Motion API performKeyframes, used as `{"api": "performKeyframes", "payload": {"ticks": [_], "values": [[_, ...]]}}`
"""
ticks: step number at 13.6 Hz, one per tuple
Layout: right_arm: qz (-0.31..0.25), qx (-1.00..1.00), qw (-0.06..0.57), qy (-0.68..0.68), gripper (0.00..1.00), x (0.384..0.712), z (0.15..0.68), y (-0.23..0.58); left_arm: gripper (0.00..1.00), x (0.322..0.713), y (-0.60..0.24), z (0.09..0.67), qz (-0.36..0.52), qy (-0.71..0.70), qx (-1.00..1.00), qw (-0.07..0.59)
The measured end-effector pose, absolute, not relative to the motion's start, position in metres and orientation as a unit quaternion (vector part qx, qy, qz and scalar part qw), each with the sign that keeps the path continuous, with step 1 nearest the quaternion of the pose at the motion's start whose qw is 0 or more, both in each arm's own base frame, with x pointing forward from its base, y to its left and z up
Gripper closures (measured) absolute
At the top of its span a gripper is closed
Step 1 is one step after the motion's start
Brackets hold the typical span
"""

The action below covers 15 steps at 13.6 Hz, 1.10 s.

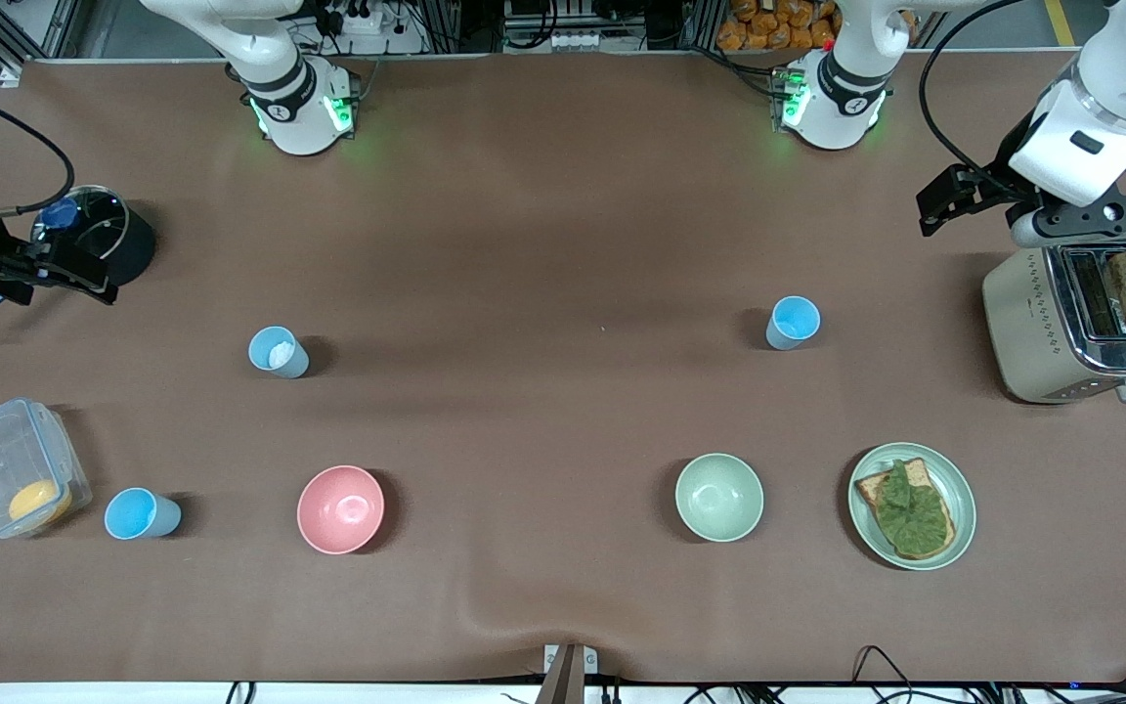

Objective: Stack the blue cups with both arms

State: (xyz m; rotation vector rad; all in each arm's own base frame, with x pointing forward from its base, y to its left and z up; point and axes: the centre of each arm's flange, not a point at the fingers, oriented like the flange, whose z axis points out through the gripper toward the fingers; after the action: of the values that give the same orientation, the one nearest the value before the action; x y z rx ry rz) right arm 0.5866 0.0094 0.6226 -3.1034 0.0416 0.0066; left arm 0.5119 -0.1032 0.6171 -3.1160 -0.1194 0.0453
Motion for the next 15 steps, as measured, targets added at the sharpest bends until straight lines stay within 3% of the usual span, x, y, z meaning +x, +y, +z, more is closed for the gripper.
{"api": "performKeyframes", "payload": {"ticks": [15], "values": [[0.008, -1.000, 0.019, 0.013, 0.00, 0.5854, 0.6214, 0.0092, 0.00, 0.5116, -0.1056, 0.6184, 0.013, -0.036, -0.999, 0.011]]}}
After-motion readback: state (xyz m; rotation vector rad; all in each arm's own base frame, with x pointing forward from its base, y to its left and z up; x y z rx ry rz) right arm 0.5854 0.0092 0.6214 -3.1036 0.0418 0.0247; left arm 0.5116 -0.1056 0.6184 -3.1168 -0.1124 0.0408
